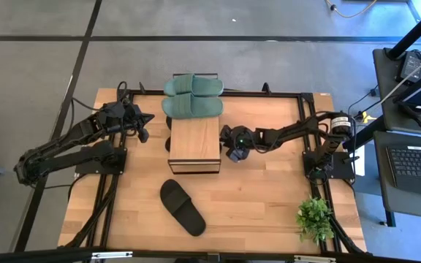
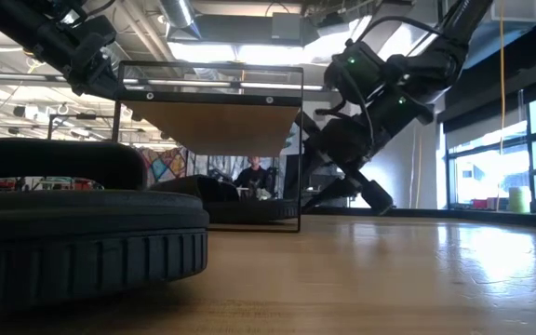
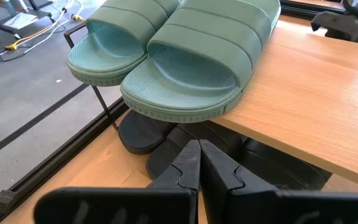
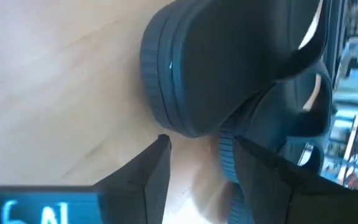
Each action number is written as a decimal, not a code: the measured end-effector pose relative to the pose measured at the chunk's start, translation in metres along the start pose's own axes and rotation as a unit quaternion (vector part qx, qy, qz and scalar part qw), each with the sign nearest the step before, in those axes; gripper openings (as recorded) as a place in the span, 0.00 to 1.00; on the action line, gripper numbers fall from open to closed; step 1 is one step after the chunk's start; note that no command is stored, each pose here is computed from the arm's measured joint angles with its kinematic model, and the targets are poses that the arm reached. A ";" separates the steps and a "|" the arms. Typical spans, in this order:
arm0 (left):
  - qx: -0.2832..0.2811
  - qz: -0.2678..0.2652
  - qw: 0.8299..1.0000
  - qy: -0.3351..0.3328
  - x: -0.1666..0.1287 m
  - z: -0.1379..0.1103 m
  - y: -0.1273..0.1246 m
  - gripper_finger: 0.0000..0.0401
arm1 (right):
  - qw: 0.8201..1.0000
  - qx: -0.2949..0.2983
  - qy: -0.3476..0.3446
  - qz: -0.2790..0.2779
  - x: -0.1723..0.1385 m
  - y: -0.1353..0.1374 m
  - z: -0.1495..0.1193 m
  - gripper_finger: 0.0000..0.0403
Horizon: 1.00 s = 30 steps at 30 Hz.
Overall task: Pick and place slides into the shelf
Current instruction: Put the black slide under the shelf
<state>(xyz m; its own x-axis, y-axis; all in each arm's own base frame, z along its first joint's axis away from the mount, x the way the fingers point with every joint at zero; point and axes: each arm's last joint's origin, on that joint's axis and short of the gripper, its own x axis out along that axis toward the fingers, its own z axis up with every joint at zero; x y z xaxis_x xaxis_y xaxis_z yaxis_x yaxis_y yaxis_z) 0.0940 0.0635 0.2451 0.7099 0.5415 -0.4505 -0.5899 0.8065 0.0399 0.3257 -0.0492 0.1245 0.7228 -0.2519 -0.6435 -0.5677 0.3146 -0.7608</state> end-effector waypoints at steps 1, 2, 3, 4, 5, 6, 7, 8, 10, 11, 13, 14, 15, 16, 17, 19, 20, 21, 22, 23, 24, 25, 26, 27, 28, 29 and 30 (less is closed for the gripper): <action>0.000 0.000 1.000 0.000 0.000 0.000 0.000 0.00 | 1.000 0.017 0.005 -0.002 0.000 0.000 0.002 0.43; 0.000 0.000 1.000 0.000 0.000 0.000 0.000 0.00 | 0.999 0.036 0.011 -0.004 -0.001 0.001 0.003 0.43; 0.000 0.000 1.000 0.000 0.000 0.000 0.000 0.00 | 0.998 0.060 0.016 -0.004 -0.003 0.001 0.005 0.43; 0.000 0.000 1.000 0.000 0.000 0.000 0.000 0.00 | 0.996 0.085 0.019 -0.003 -0.005 0.000 0.006 0.43; 0.000 0.000 1.000 0.000 0.000 0.000 0.000 0.00 | 0.994 0.109 0.020 -0.004 -0.008 0.000 0.008 0.43; 0.000 0.000 1.000 0.000 0.000 0.000 0.000 0.00 | 0.991 0.132 0.024 0.000 -0.011 -0.001 0.009 0.43; 0.000 0.000 1.000 0.000 0.000 0.000 0.000 0.00 | 0.987 0.160 0.028 0.000 -0.015 -0.002 0.009 0.43; 0.000 0.000 1.000 0.000 0.000 0.000 0.000 0.00 | 0.981 0.193 0.029 0.002 -0.019 -0.003 0.010 0.43; 0.000 0.000 1.000 0.000 0.000 0.000 0.000 0.00 | 0.965 0.260 0.031 0.007 -0.026 -0.005 0.011 0.43; 0.000 0.000 1.000 0.000 0.000 0.000 0.000 0.00 | 0.957 0.286 0.034 0.013 -0.029 -0.004 0.012 0.43; 0.000 0.000 1.000 0.000 0.000 0.000 0.000 0.00 | 0.943 0.330 0.034 0.024 -0.032 -0.003 0.012 0.43; 0.000 0.000 1.000 0.000 0.000 0.000 0.000 0.00 | 0.937 0.347 0.028 0.036 -0.032 -0.002 0.012 0.43; 0.000 0.000 1.000 0.000 0.000 0.000 0.000 0.00 | 0.928 0.369 0.014 0.050 -0.032 -0.001 0.013 0.43; 0.000 0.000 1.000 0.000 0.000 0.000 0.000 0.00 | 0.920 0.386 0.001 0.068 -0.032 0.000 0.014 0.43; 0.000 0.000 1.000 0.000 0.000 0.000 0.000 0.00 | 0.913 0.400 -0.010 0.082 -0.032 0.001 0.014 0.43; 0.000 0.000 1.000 0.000 0.000 0.000 0.000 0.00 | 0.900 0.423 -0.019 0.101 -0.030 0.003 0.013 0.43; 0.000 0.000 1.000 0.000 0.000 0.000 0.000 0.00 | 0.896 0.431 -0.019 0.104 -0.030 0.003 0.012 0.43; 0.000 0.000 1.000 0.000 0.000 0.000 0.000 0.00 | 0.893 0.437 -0.023 0.104 -0.029 0.003 0.012 0.43; 0.000 0.000 1.000 0.000 0.000 0.000 0.000 0.00 | 0.891 0.441 -0.028 0.105 -0.028 0.003 0.013 0.43; 0.000 0.000 1.000 0.000 0.000 0.000 0.000 0.00 | 0.891 0.442 -0.031 0.105 -0.028 0.003 0.013 0.43; 0.000 0.000 1.000 0.000 0.000 0.000 0.000 0.00 | 0.890 0.442 -0.037 0.107 -0.027 0.003 0.013 0.43; 0.000 0.000 1.000 0.000 0.000 0.000 0.000 0.00 | 0.889 0.442 -0.044 0.109 -0.026 0.003 0.014 0.43; 0.000 0.000 1.000 0.000 0.000 0.000 0.000 0.00 | 0.889 0.443 -0.048 0.106 -0.024 0.003 0.015 0.43; 0.000 0.000 1.000 0.000 0.000 0.000 0.000 0.00 | 0.888 0.445 -0.049 0.107 -0.023 0.003 0.015 0.43; 0.000 0.000 1.000 0.001 0.000 0.000 0.000 0.00 | 0.888 0.445 -0.046 0.109 -0.021 0.005 0.015 0.43; 0.000 0.000 1.000 0.001 0.000 0.000 0.000 0.00 | 0.887 0.445 -0.044 0.110 -0.019 0.006 0.015 0.43; 0.000 0.000 1.000 0.002 0.000 0.000 0.000 0.00 | 0.887 0.445 -0.042 0.113 -0.018 0.007 0.015 0.43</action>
<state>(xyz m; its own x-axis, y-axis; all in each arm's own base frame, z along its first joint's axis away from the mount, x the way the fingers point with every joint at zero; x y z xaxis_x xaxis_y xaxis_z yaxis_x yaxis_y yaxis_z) 0.0938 0.0634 0.2447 0.7085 0.5405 -0.4537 -0.5900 0.8064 0.0393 0.3144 -0.0291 0.1314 0.6779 -0.0335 -0.7344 -0.1924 0.9561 -0.2212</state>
